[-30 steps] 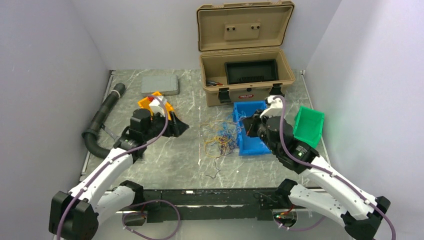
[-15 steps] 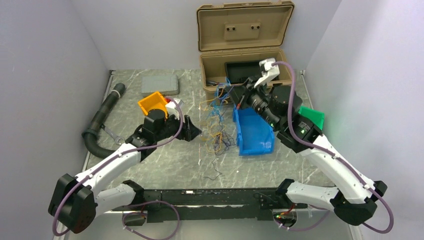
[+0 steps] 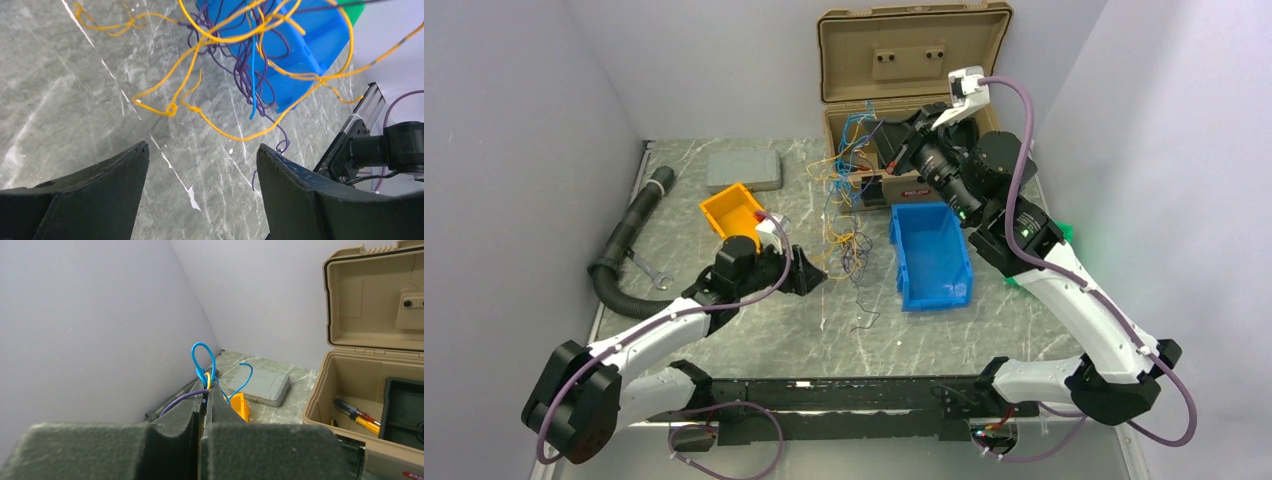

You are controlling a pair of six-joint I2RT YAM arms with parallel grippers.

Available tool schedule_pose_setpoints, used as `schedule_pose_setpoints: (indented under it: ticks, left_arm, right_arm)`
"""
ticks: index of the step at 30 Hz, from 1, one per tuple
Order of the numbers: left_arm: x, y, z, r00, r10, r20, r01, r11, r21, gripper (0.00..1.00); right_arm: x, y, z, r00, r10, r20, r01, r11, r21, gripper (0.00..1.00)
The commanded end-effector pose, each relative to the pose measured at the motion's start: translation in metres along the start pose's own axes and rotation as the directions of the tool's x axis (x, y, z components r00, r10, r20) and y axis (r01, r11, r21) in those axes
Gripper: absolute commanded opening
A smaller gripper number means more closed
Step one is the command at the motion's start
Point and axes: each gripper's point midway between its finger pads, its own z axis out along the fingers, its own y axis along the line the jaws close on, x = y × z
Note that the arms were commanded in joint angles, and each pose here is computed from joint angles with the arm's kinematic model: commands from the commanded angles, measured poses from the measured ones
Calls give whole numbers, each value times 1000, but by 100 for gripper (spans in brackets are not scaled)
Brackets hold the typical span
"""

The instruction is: Untangle the cables

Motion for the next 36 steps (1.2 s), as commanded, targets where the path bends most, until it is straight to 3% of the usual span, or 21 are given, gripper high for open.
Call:
schedule_pose_setpoints:
  ticks: [1,5,10,16,17,18,19,20,21,28,36]
  left_arm:
    - [-7,-13,8,998,-20,51,16,997,78,82]
    - [-4,-18,16,999,-29,46,24,994,109,83]
    - [-27,-21,32,997,-2,72,-6,994,111,93]
    - [-49,9,69,999,-4,40,7,998,-62,91]
    - [-50,8,75,999,-7,31,8,999,-44,86]
    - [-49,5,82,1000,-13,24,13,1000,-9,74]
    - [-48,0,86,1000,-17,20,17,999,42,52]
    - [-44,-8,89,999,-29,13,27,995,101,22]
    - [-42,-15,90,999,-35,15,33,988,154,2]
    - [9,-41,51,995,-42,-87,68,945,319,0]
    - [38,-40,-10,986,-52,-158,84,975,205,0]
  right_arm:
    - [-39,19,4,993,37,115,-30,998,-60,0]
    - [-41,21,9,990,59,126,-51,996,-66,0]
    - [-27,26,13,991,107,85,-99,990,-101,0]
    - [2,38,14,976,217,2,-214,962,-169,0]
    - [6,37,14,973,231,-5,-228,959,-169,0]
    - [12,38,14,971,237,-23,-237,955,-176,0]
    - [18,37,15,970,239,-37,-242,955,-170,0]
    - [19,35,16,971,236,-33,-238,958,-161,0]
    - [21,31,17,973,228,-31,-230,963,-143,0]
    - [39,-15,30,992,110,-66,-103,990,99,0]
    - [85,-35,73,988,19,-150,6,986,164,0]
